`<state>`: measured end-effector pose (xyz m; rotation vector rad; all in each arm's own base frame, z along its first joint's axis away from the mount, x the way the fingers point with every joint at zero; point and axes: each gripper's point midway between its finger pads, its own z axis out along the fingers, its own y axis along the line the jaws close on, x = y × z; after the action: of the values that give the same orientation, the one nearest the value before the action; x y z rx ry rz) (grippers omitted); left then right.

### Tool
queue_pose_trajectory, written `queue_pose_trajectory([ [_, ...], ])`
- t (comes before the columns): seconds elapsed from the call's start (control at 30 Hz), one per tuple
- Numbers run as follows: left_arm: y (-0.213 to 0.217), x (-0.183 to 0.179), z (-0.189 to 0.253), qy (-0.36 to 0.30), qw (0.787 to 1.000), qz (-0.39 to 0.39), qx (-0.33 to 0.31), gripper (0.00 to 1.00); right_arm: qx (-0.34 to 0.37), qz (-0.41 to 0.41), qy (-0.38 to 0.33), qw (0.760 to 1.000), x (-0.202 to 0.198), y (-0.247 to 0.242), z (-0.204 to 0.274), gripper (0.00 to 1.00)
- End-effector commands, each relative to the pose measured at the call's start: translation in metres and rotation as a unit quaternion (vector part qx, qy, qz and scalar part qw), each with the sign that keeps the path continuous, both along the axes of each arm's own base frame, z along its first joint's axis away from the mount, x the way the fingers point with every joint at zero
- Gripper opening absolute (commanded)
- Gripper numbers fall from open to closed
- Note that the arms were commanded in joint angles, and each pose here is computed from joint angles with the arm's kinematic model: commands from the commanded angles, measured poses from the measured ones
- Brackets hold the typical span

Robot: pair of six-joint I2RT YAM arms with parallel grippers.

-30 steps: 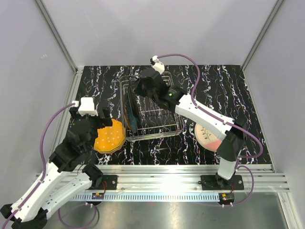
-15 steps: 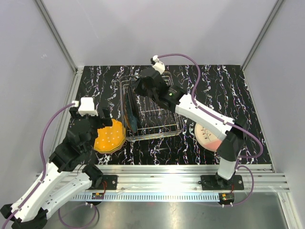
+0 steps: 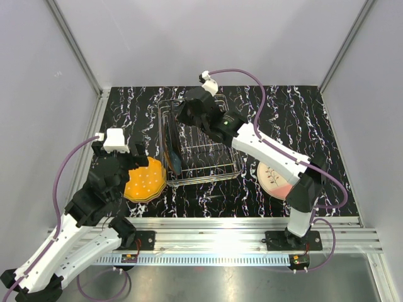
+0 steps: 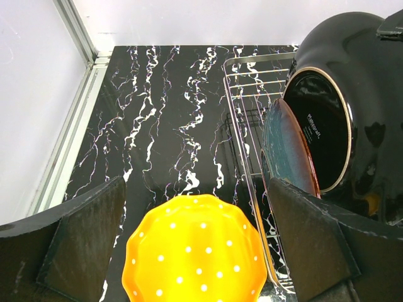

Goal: Load the plates into the dish rack
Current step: Insert the plate into the dish rack

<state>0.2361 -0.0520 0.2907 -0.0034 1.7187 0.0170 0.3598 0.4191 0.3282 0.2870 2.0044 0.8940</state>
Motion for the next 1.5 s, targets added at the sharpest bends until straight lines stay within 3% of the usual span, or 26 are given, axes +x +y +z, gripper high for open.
queue_pose_trajectory([
  [0.0, -0.003, 0.002, 0.01, -0.024, 0.999, -0.001, -0.025, 0.99, 0.109, -0.005, -0.064, 0.992, -0.002, 0.006, 0.084, 0.0],
  [0.23, -0.003, 0.002, 0.011, -0.025, 0.999, -0.003, -0.026, 0.99, 0.093, 0.0, -0.027, 0.995, -0.005, 0.012, 0.028, 0.0],
  [0.57, -0.005, 0.002, 0.01, -0.022, 0.999, -0.008, -0.026, 0.99, 0.063, 0.005, -0.009, 0.998, -0.008, 0.01, -0.014, 0.0],
  [0.67, -0.006, 0.002, 0.01, -0.022, 0.999, -0.009, -0.026, 0.99, 0.059, 0.013, -0.005, 0.998, -0.008, 0.013, -0.019, 0.06],
  [0.97, -0.006, 0.003, 0.008, -0.019, 1.0, -0.008, -0.023, 0.99, 0.064, 0.041, -0.029, 0.997, -0.014, 0.018, 0.002, 0.45],
  [1.23, -0.005, 0.003, 0.007, -0.019, 1.0, -0.005, -0.022, 0.99, 0.057, 0.045, -0.06, 0.996, -0.03, -0.009, 0.027, 0.5],
  [1.43, -0.005, 0.004, 0.007, -0.019, 1.0, -0.005, -0.021, 0.99, -0.03, -0.025, -0.085, 0.996, -0.049, -0.093, 0.02, 0.58],
  [1.47, -0.005, 0.004, 0.006, -0.018, 1.0, -0.004, -0.02, 0.99, -0.067, -0.037, -0.069, 0.995, -0.054, -0.111, -0.006, 0.59],
])
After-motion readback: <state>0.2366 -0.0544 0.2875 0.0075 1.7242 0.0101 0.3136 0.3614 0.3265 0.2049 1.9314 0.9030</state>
